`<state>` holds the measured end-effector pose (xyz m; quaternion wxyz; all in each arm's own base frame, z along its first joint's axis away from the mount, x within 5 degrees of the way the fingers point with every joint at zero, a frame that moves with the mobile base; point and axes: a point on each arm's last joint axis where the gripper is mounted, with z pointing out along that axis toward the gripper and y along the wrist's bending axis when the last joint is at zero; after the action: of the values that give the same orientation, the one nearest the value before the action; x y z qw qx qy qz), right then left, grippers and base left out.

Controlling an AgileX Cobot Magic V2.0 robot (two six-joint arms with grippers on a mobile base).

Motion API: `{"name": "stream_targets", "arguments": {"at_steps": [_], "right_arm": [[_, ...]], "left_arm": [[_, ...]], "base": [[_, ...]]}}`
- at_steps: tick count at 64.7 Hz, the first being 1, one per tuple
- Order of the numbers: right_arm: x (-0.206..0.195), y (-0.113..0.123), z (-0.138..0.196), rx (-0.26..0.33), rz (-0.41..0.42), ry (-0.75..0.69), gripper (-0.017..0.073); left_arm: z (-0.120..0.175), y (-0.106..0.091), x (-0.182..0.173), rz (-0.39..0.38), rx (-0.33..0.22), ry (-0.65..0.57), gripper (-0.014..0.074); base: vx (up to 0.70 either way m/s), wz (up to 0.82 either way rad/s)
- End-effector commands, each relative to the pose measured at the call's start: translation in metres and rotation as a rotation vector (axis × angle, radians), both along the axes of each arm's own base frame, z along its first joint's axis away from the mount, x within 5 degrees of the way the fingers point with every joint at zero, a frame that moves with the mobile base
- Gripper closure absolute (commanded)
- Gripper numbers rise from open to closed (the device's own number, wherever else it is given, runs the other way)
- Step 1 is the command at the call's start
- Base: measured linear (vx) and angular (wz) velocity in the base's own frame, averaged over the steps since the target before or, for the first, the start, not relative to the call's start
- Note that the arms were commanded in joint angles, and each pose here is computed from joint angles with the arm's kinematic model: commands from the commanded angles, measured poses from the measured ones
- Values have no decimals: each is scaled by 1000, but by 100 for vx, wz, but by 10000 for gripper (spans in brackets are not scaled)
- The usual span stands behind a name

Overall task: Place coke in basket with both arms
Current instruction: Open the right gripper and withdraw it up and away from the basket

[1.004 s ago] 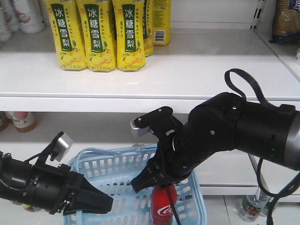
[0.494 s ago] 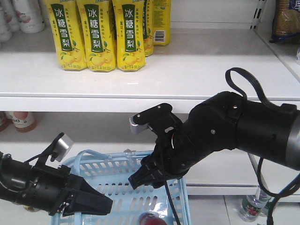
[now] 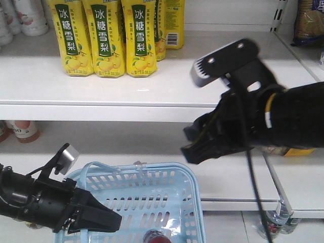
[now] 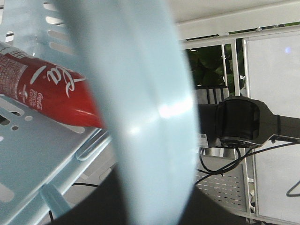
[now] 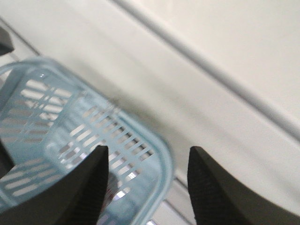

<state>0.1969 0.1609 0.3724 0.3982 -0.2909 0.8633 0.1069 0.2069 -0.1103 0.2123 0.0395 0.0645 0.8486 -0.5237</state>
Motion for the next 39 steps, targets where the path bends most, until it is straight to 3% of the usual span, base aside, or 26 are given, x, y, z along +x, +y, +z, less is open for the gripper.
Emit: {"name": "stream_targets", "arguments": {"at_steps": [1, 12, 20, 29, 39], "right_arm": [[-10, -26, 43, 53, -80, -251, 178], [-25, -59, 71, 58, -223, -433, 178], [-35, -76, 79, 45, -277, -509, 178], [-49, -89, 55, 33, -277, -537, 178], [-68, -105, 25, 89, -298, -503, 178]], "left_arm": [[20, -4, 1, 22, -99, -25, 600], [20, -4, 1, 22, -99, -25, 600], [20, -4, 1, 22, -99, -25, 600], [20, -4, 1, 22, -99, -25, 600], [20, -4, 1, 22, -99, -25, 600]], "base": [[0, 0], [0, 0], [0, 0], [0, 0], [0, 0]]}}
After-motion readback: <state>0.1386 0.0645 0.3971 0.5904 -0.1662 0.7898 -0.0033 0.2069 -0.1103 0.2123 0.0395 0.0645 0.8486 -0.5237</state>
